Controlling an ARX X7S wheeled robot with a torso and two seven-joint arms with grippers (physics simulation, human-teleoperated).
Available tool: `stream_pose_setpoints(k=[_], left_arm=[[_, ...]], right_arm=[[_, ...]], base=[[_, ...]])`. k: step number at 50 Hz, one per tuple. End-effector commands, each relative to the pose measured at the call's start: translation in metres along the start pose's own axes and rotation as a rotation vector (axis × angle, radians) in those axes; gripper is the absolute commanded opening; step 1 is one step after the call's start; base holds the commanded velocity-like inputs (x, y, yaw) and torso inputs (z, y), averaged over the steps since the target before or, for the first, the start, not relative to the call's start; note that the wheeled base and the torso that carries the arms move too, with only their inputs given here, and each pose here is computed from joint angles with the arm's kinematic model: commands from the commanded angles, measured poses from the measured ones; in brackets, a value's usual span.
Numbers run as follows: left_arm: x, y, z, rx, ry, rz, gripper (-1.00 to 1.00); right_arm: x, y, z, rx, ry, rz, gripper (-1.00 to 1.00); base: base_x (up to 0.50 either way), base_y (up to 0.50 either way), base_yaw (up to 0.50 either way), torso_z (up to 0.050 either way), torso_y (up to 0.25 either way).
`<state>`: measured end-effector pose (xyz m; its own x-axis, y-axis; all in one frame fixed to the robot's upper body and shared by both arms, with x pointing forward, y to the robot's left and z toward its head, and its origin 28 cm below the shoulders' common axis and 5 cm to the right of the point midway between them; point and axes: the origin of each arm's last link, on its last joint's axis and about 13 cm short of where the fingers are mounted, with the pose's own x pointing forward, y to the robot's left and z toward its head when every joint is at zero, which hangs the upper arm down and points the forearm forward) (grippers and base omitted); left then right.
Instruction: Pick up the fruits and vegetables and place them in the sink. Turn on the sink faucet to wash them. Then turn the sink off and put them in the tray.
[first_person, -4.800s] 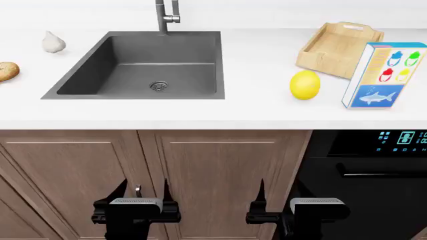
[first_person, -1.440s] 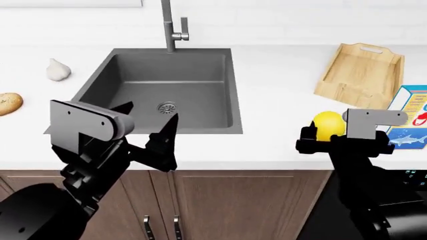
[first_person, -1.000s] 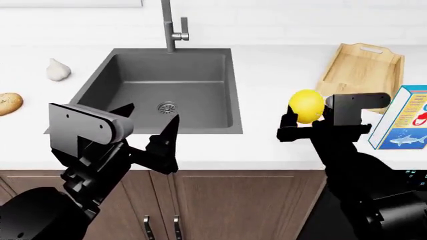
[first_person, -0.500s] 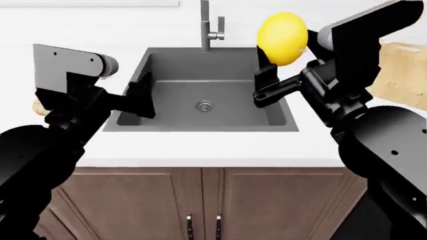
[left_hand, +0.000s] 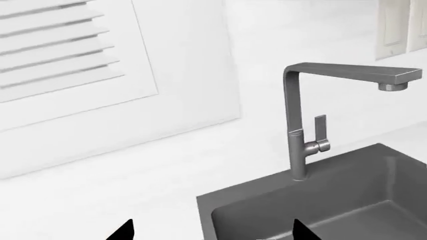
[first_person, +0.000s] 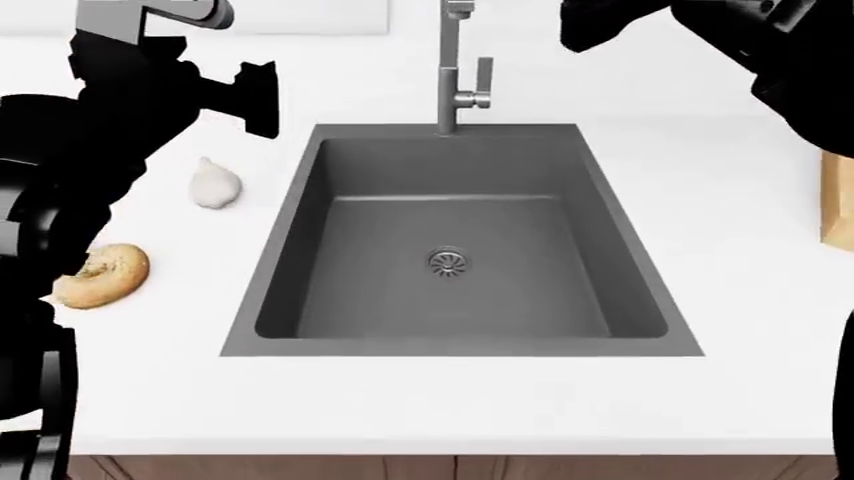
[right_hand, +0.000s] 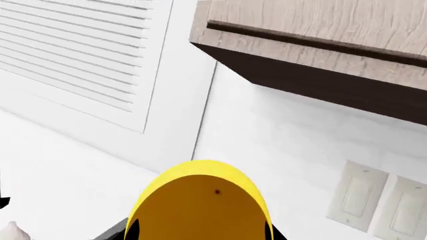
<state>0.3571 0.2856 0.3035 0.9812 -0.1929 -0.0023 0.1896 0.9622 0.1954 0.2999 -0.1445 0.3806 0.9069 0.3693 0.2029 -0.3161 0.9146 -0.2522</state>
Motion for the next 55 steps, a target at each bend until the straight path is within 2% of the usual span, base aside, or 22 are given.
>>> stream_pose_setpoints(k=[1,19,23,27,34,44,55], left_arm=[[0.007,0.011,0.008,0.030,0.018,0.027,1.00],[-0.006,0.015,0.010,0.055,0.013,0.029,1.00],[-0.008,0.013,0.005,0.077,0.066,0.025,1.00],[-0.010,0.014,0.006,0.052,0.063,0.036,1.00],[-0.011,0.015,0.002,0.054,0.074,0.046,1.00],[-0.012,0.013,-0.002,0.060,0.080,0.034,1.00],[-0.016,0.012,-0.003,0.061,0.079,0.026,1.00]], right_arm=[[0.022,-0.022,0.025,0.084,0.003,0.000,-1.00],[0.032,-0.027,0.028,0.092,0.013,0.005,-1.00],[0.031,-0.026,0.027,0.120,0.021,0.015,-1.00],[0.033,-0.026,0.025,0.149,0.033,0.001,-1.00],[0.034,-0.024,0.021,0.203,0.075,0.018,-1.00],[0.034,-0.021,0.016,0.189,0.105,0.040,-1.00],[0.028,-0.017,0.014,0.196,0.133,0.059,-1.00]], base=[[0.50,0.00,0.00,0.000,0.000],[0.50,-0.04,0.00,0.000,0.001],[0.50,-0.04,0.00,0.037,0.067],[0.01,0.00,0.00,0.021,0.022],[0.01,0.00,0.01,0.002,0.000],[0.35,-0.08,0.00,0.011,0.000],[0.01,0.00,0.01,0.010,0.000]])
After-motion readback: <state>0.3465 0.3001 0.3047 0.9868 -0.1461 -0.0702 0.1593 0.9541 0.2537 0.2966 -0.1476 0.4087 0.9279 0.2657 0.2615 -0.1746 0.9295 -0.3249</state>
